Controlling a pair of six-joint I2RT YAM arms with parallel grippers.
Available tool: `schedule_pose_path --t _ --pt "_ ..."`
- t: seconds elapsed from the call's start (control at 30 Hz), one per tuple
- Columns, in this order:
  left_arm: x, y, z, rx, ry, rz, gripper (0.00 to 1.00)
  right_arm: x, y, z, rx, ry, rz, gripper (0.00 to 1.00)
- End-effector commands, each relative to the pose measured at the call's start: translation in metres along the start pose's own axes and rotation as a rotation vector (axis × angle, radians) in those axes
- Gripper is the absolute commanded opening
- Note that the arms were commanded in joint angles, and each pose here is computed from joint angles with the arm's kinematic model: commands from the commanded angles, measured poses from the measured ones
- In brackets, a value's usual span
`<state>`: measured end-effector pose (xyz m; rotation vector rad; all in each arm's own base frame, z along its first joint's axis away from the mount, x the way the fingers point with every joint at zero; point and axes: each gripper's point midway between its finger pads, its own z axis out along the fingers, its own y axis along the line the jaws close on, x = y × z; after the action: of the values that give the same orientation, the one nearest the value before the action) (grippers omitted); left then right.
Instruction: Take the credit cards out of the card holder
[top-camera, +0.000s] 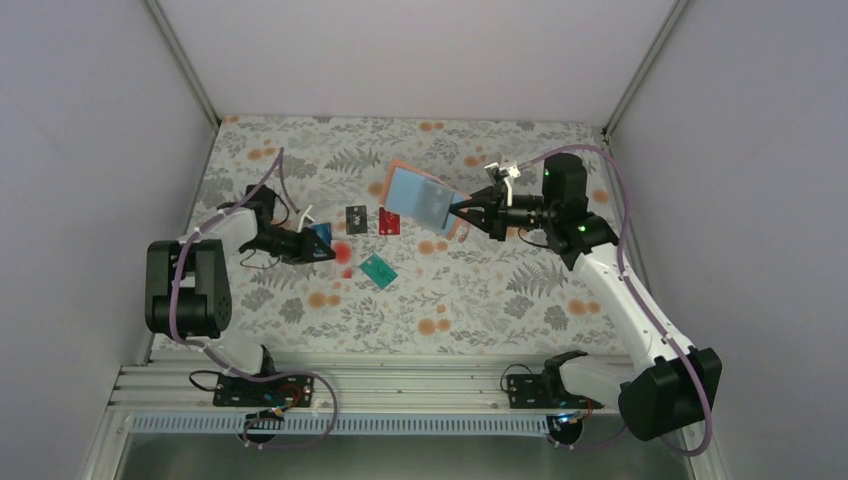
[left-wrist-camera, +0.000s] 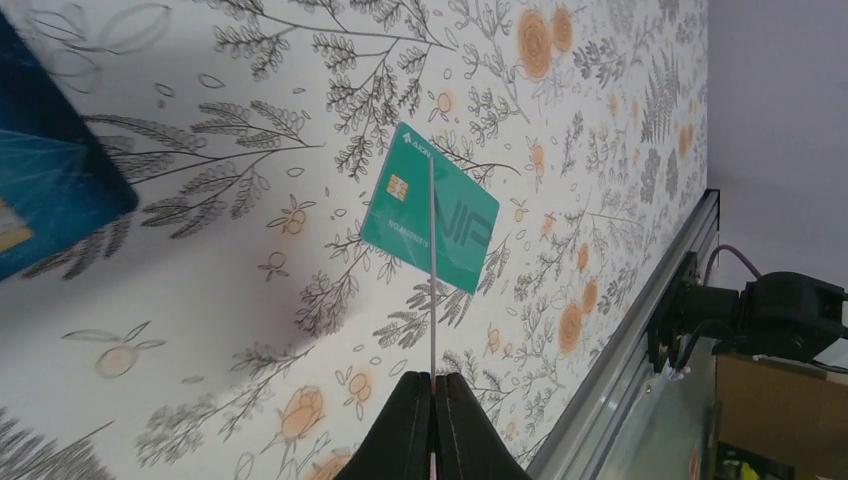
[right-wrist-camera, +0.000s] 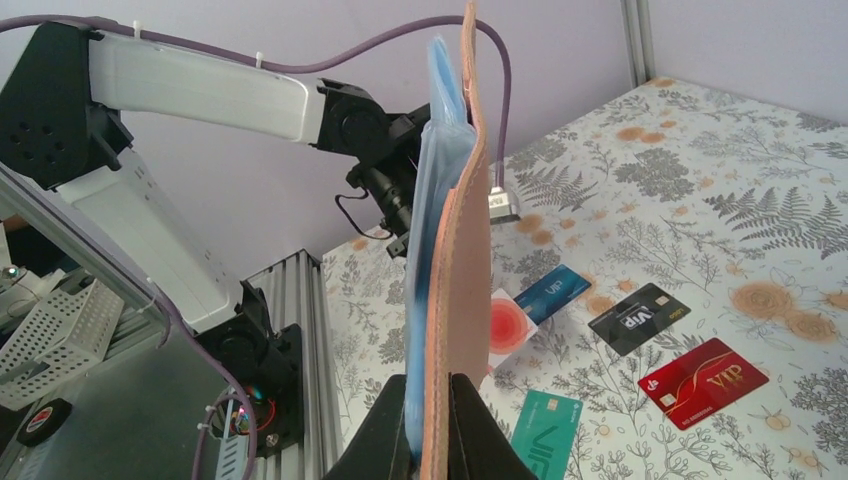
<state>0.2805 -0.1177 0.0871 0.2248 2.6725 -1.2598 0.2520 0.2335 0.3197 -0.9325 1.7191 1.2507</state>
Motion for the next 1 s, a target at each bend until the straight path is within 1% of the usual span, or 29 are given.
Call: schedule_pose_path --t 0.0,0.17,0.3,0.43,0.53,0.57,0.7,0.77,0.8,0.87,0.9,0.97 --pt "0.008 0.010 0.023 0.003 0.058 -0.067 0.02 -0.014 -0.002 -0.003 0.026 -0.022 -0.011 0.04" --pt "0.020 0.030 0.033 -0.036 0.119 -0.131 0.02 -0.016 -0.003 -0.004 0.042 -0.020 -0.010 0.04" --pt "0.021 0.029 0.033 -0.031 0.119 -0.138 0.03 -0.018 -0.007 -0.002 0.041 -0.016 -0.005 0.04" --pt "0.028 0.032 0.038 -0.026 0.144 -0.165 0.03 -0.018 -0.010 0.001 0.035 -0.016 -0.004 0.04" --pt "0.032 0.035 0.040 -0.031 0.156 -0.176 0.13 -0.020 -0.009 0.001 0.032 -0.018 -0.010 0.04" --pt "0.031 0.034 0.040 -0.025 0.158 -0.167 0.19 -0.020 -0.008 0.000 0.032 -0.018 -0.012 0.04" --pt "0.022 0.038 0.032 -0.085 0.141 -0.129 0.48 -0.019 -0.007 -0.001 0.030 -0.015 -0.016 0.04" --pt "0.013 0.036 0.025 -0.115 0.117 -0.094 0.58 -0.020 -0.006 0.000 0.026 -0.013 -0.016 0.04" --pt "0.008 0.033 0.020 -0.124 0.101 -0.074 0.61 -0.019 -0.005 0.000 0.020 -0.012 -0.017 0.04" --pt "-0.005 0.017 0.011 -0.095 0.059 -0.004 0.63 -0.019 -0.002 0.000 0.005 -0.011 -0.021 0.04" --pt "-0.013 0.004 0.006 -0.057 0.037 0.044 0.63 -0.019 -0.001 -0.001 -0.003 -0.011 -0.024 0.04" --pt "-0.032 -0.036 -0.011 0.056 -0.015 0.175 0.68 -0.019 0.004 -0.001 -0.023 -0.007 -0.032 0.04"
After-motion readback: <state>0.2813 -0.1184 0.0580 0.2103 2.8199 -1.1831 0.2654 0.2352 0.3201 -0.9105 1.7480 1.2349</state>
